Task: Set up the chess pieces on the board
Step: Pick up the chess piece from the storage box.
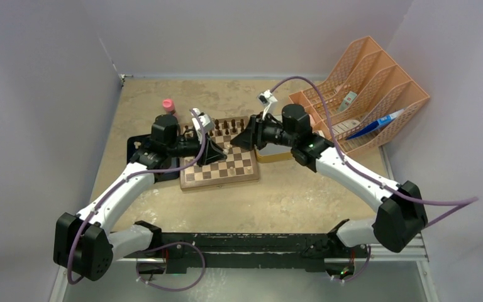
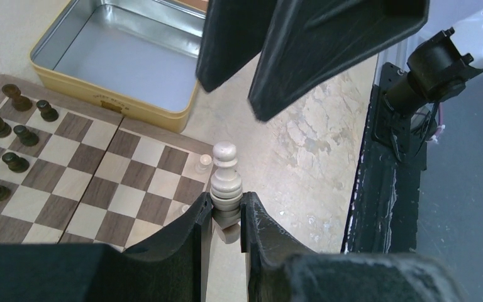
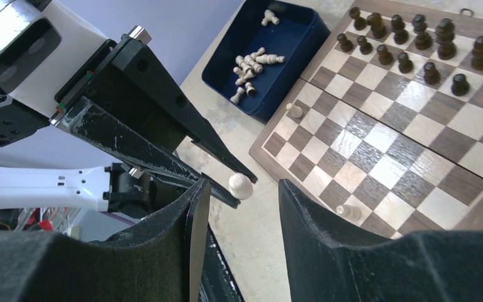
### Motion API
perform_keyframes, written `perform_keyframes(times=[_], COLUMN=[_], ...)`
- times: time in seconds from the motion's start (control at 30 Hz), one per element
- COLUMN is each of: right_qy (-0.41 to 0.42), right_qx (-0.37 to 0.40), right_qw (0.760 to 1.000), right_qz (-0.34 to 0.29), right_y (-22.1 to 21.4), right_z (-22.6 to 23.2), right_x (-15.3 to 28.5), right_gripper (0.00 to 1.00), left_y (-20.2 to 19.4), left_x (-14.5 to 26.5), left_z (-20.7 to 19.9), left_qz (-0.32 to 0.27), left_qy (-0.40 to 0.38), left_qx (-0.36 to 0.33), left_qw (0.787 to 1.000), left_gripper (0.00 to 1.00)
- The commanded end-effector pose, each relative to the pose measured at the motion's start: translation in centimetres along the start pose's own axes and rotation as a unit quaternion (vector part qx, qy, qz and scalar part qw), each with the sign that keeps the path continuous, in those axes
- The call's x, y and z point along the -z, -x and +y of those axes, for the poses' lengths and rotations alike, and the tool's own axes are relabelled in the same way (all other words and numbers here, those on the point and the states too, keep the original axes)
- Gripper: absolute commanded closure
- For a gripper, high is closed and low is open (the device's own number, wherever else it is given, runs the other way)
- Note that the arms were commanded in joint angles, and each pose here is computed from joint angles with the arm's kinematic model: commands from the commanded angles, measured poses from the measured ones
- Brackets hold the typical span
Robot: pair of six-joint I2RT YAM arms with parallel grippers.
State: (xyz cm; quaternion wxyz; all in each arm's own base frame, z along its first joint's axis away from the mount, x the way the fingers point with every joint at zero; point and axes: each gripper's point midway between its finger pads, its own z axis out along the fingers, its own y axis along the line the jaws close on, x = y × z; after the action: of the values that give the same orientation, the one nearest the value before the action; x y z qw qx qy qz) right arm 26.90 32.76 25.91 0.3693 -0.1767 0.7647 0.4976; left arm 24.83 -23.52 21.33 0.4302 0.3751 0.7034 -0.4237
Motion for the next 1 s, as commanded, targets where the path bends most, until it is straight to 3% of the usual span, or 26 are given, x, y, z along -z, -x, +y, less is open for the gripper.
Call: perform_keyframes(times=[0.0,0.43,0.67,0.83,0.97], right_qy=[0.042,0.004,-0.009,-0.012,-0.022], right_qx=[0.037,0.041,0.038,0.043,0.041], right_qw=[0.998,0.999,0.999,0.998,0.999], right_qz=[-0.006,0.033,0.037,0.033,0.027], right_y=[1.6,-0.3,-0.8,-0.7,-0.8], right_z=[2.8,1.5,0.8,0.9,0.5], right_x=[-0.8,-2.7,-2.6,-2.2,-2.0], right_gripper=[0.53,0.59,0.64,0.76,0.77], left_y=[0.8,0.7,0.5,0.2,0.0], left_x=[-0.1,-0.1,-0.1,0.0,-0.1], left_z=[-1.2,-1.2,-1.1,-0.9,-0.6], left_qz=[-0.013,-0.015,-0.015,-0.015,-0.017], left_qy=[-0.031,-0.031,-0.023,-0.013,-0.007], left_qx=[-0.053,-0.062,-0.058,-0.053,-0.051], left_qw=[0.998,0.997,0.998,0.998,0.999], left_gripper=[1.0,1.0,1.0,1.0,1.0])
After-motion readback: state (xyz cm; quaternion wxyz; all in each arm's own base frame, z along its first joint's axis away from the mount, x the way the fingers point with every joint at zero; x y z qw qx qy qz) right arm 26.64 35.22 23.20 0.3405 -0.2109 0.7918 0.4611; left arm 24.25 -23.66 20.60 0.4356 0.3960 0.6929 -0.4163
